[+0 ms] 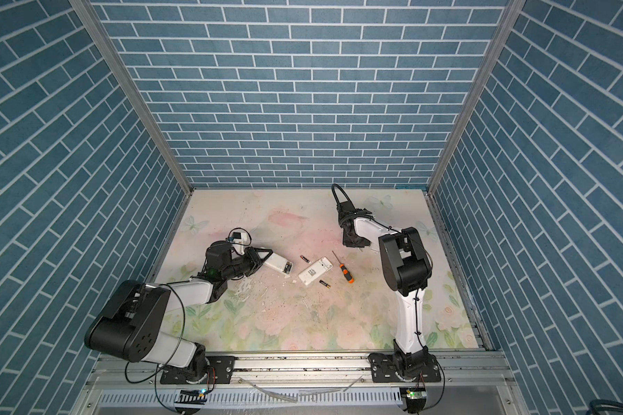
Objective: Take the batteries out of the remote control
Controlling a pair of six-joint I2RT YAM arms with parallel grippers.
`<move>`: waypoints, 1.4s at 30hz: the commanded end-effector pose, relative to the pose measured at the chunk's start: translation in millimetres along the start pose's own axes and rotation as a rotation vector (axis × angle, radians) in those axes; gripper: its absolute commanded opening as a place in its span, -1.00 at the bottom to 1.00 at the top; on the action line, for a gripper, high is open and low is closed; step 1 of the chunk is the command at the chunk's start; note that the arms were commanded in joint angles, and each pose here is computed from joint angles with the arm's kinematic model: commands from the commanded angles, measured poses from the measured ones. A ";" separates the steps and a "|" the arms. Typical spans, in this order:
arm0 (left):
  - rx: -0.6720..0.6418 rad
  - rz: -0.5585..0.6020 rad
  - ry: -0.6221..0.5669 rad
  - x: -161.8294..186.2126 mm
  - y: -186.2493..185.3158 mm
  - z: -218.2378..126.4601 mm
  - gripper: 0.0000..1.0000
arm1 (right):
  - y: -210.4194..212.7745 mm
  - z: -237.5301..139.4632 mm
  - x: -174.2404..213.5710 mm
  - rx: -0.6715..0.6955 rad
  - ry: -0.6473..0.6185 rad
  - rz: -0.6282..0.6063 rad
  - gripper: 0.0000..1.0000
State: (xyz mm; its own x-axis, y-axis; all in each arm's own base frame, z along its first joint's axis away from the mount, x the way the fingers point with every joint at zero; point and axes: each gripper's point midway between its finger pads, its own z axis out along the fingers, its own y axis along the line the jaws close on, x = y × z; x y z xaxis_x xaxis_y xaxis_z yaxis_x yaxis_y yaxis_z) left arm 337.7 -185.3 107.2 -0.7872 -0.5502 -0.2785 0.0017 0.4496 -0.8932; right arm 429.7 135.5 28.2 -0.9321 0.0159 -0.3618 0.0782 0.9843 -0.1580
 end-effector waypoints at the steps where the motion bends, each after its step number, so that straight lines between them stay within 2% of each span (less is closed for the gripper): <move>1: -0.006 0.030 -0.002 -1.1 -3.8 -1.4 -1.00 | 0.5 -1.6 -9.0 0.002 -0.006 -0.016 -0.48; 3: -0.011 0.027 -0.003 0.9 -1.2 -3.2 -1.00 | 1.1 -2.6 -9.8 -0.003 -0.008 -0.015 -0.39; 9: -0.056 0.033 -0.012 7.9 13.0 -10.5 -1.00 | 1.3 -23.9 -17.2 -0.046 -0.054 0.015 -0.28; 17: -0.124 0.048 -0.025 15.4 35.7 -16.1 -1.00 | 12.2 -66.9 -4.4 -0.222 -0.126 0.107 -0.27; 26: -0.136 0.055 -0.013 26.7 42.8 -20.9 -1.00 | 38.9 -98.2 7.5 -0.332 -0.155 0.083 -0.26; 35: -0.190 0.082 -0.010 37.6 52.8 -37.7 -0.66 | 55.8 -112.1 6.8 -0.381 -0.182 0.087 -0.26; 42: -0.248 0.085 -0.003 51.2 70.9 -52.1 -0.26 | 62.2 -114.8 9.7 -0.386 -0.183 0.078 -0.26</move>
State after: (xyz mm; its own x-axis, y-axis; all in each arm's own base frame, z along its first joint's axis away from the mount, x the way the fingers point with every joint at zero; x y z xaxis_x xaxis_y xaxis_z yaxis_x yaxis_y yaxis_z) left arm 276.6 -151.0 62.0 -0.7770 -0.5233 -0.3499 -0.0612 0.6159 -0.7854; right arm 392.1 215.7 113.9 -0.8529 0.0710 -0.5172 -0.0385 0.9795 0.1979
